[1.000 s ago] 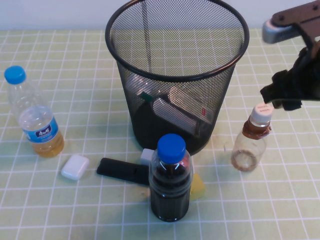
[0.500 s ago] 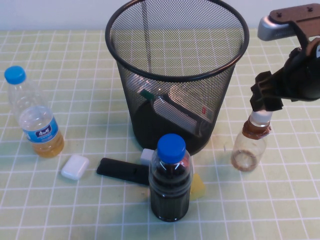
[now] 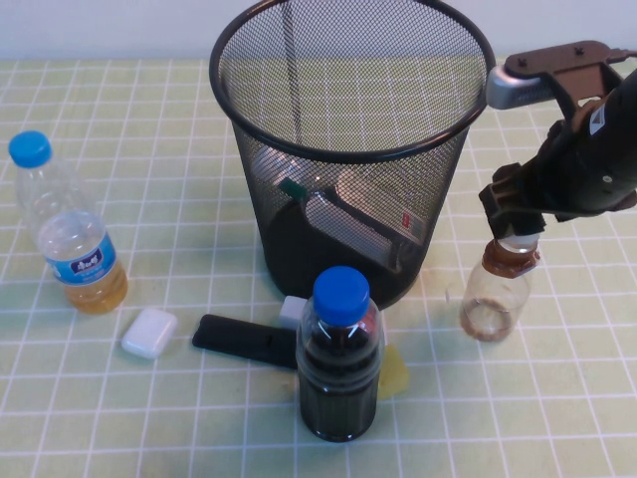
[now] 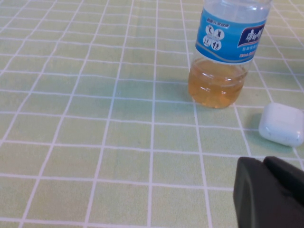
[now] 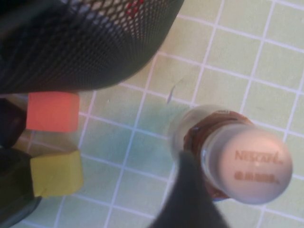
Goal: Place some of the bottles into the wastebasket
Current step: Pick up a bottle from the table with right arm
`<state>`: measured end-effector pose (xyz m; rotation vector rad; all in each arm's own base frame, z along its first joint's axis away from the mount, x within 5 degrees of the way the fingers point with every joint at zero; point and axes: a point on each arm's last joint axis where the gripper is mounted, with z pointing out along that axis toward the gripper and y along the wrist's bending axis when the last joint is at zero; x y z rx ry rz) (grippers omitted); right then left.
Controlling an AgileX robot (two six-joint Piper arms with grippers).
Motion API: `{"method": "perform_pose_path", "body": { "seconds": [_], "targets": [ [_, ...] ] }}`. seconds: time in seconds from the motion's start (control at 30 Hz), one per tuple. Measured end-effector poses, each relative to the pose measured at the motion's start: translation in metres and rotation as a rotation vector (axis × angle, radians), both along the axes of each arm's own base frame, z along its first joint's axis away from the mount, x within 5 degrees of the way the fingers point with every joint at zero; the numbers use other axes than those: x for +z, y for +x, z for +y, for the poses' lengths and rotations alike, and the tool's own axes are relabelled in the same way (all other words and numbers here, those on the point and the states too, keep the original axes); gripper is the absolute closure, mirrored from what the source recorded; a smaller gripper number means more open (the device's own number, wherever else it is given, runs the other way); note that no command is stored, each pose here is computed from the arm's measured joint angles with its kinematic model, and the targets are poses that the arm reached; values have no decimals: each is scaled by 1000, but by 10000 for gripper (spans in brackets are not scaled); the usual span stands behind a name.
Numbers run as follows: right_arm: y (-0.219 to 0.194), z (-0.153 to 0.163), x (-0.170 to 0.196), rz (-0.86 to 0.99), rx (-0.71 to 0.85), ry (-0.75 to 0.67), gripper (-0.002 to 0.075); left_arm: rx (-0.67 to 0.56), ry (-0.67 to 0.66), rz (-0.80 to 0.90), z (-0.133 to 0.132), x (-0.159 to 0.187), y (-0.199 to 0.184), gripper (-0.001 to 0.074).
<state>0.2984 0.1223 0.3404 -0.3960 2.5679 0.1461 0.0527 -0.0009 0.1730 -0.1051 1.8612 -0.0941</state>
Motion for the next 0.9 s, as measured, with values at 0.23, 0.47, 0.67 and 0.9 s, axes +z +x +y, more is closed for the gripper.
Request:
{"method": "perform_pose_path", "body": {
  "seconds": [0.23, 0.47, 0.67, 0.9],
  "targets": [
    [1, 1, -7, 43, -10, -12, 405, 0, 0, 0, 0, 0, 0, 741],
    [2, 0, -7, 36, -10, -18, 459, 0, 0, 0, 0, 0, 0, 741],
    [3, -1, -7, 29, -9, -33, 519, 0, 0, 0, 0, 0, 0, 741],
    [2, -5, -3, 4, -10, -75, 519, 0, 0, 0, 0, 0, 0, 741]
  ]
}}
